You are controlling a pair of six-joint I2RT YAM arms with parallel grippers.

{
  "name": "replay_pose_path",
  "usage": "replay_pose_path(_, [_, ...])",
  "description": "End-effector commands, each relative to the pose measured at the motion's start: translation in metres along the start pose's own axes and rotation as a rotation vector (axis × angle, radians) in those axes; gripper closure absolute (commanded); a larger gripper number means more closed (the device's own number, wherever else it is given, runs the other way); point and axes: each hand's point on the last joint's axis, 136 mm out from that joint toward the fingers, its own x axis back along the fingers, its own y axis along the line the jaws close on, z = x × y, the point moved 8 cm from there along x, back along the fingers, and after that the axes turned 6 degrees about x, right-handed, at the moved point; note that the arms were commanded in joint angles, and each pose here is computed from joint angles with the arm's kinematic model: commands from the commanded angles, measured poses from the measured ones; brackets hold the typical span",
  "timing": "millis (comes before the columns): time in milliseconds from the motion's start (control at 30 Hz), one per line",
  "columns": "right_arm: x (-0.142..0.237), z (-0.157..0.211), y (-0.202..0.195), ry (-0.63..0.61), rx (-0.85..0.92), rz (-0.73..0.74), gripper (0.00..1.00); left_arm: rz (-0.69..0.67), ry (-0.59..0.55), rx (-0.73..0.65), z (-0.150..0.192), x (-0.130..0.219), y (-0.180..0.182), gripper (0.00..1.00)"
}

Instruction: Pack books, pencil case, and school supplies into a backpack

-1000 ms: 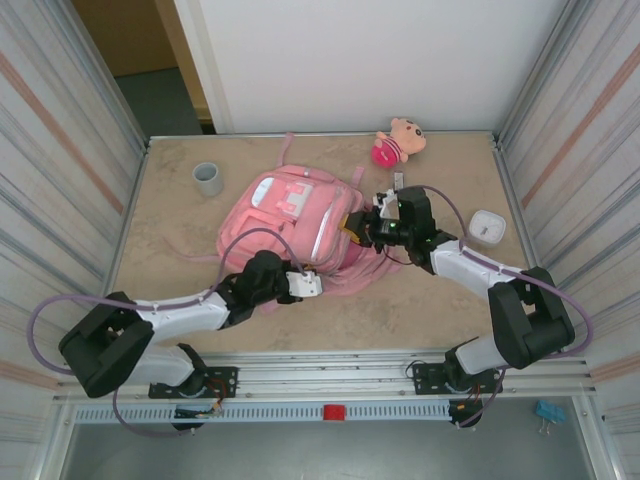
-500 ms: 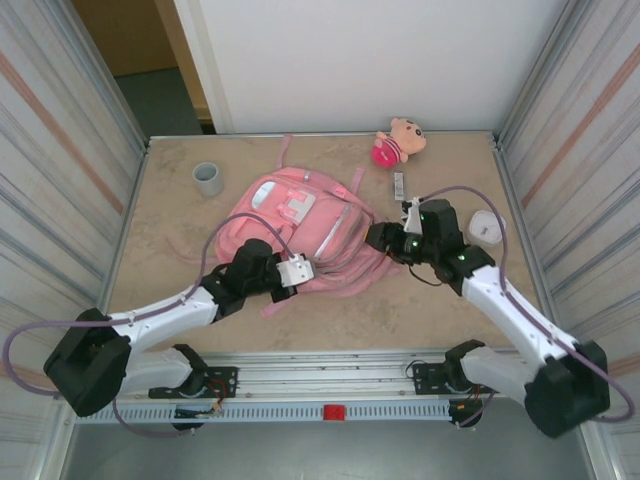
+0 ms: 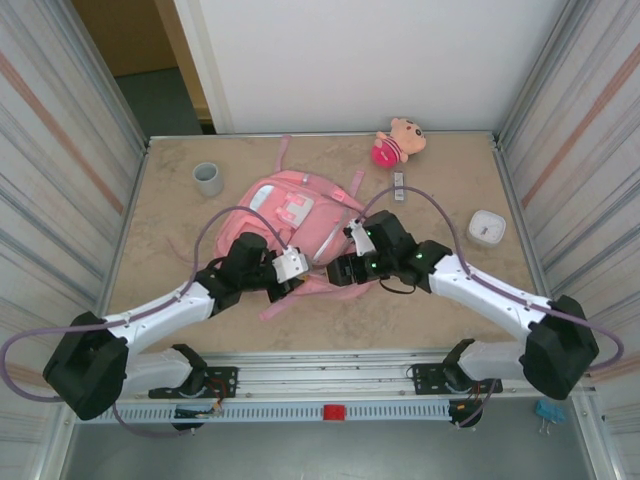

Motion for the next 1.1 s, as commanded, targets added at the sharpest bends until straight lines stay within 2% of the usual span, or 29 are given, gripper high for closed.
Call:
replay_pose_path(0, [-0.001,-0.017,0.008,-0.028,0.125,-0.006,0.39,0.033,-0.138,-0.003,-0.030,0.014,-0.001,1.00])
replay_pose_path(100, [-0.006,-0.016,0.009,-0.006,0.138,-0.041,0.40,0.023,-0.150,-0.003,-0.031,0.016,0.000,1.00])
replay_pose_path(300, [-0.008,-0.013,0.016,0.017,0.152,-0.127,0.50,0.010,-0.201,0.003,-0.036,0.020,0.007,1.00])
replay_pose_path(533, [-0.009,-0.023,0.013,-0.032,0.175,-0.075,0.45,0.034,-0.221,0.004,-0.039,0.019,0.007,1.00])
replay_pose_path(800, [-0.008,-0.031,0.019,-0.040,0.193,-0.116,0.75,0.023,-0.225,0.002,-0.039,0.018,0.008,1.00])
replay_pose_path(867, [-0.007,-0.031,0.021,-0.039,0.195,-0.129,0.79,0.028,-0.221,0.003,-0.038,0.017,0.008,1.00])
replay_pose_path(967, [-0.007,-0.032,0.021,-0.047,0.194,-0.131,0.76,0.033,-0.219,0.006,-0.037,0.016,0.008,1.00])
replay_pose_path(1067, [-0.011,-0.034,0.015,-0.055,0.172,-0.066,0.63,0.036,-0.220,0.007,-0.037,0.016,0.008,1.00])
